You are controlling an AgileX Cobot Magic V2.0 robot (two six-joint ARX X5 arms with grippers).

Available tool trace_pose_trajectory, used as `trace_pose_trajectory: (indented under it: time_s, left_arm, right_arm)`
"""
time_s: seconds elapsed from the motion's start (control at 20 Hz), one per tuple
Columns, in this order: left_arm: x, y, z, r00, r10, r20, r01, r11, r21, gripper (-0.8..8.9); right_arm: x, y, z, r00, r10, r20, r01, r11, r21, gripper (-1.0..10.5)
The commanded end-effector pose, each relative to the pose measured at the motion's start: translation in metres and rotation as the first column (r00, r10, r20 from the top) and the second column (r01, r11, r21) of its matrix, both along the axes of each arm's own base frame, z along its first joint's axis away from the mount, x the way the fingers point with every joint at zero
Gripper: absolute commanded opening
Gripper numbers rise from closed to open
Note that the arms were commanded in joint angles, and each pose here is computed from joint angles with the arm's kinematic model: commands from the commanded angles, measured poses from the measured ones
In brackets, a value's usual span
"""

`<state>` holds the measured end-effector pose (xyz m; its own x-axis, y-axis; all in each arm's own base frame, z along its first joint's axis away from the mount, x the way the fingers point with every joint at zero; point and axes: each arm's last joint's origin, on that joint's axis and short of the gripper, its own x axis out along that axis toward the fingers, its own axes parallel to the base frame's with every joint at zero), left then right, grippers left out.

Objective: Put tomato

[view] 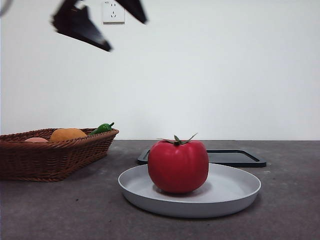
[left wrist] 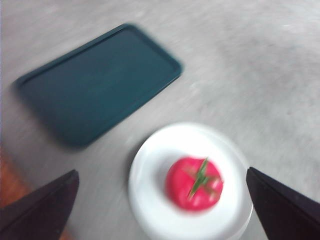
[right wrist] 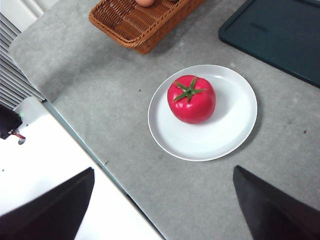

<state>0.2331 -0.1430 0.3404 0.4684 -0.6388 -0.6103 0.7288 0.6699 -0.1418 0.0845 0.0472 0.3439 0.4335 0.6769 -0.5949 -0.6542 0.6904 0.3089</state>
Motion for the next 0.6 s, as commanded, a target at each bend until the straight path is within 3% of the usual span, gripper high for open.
trace_pose_trajectory:
  time_s: [0.05,0.25,0.6]
  left_arm:
    - [-0.004,0.02,0.007,0.997,0.06,-0.042,-0.059,0.998,0.023,5.58]
    - [-0.025,0.052,0.013,0.986,0.102,-0.132,-0.096,0.994,0.049,5.58]
    - [-0.074,0.068,0.025,0.966,0.021,-0.258,-0.022,1.0,-0.001,5.53]
  right_arm:
    - [0.007,0.003,0.004,1.0,0.001,0.001,-0.001,1.0,0.005,4.4]
    - [0.03,0.012,-0.002,0.999,0.008,-0.044,-0.009,1.0,-0.02,4.4]
    - [0.063,0.031,-0.016,0.994,0.048,-0.103,-0.053,0.997,-0.05,4.4]
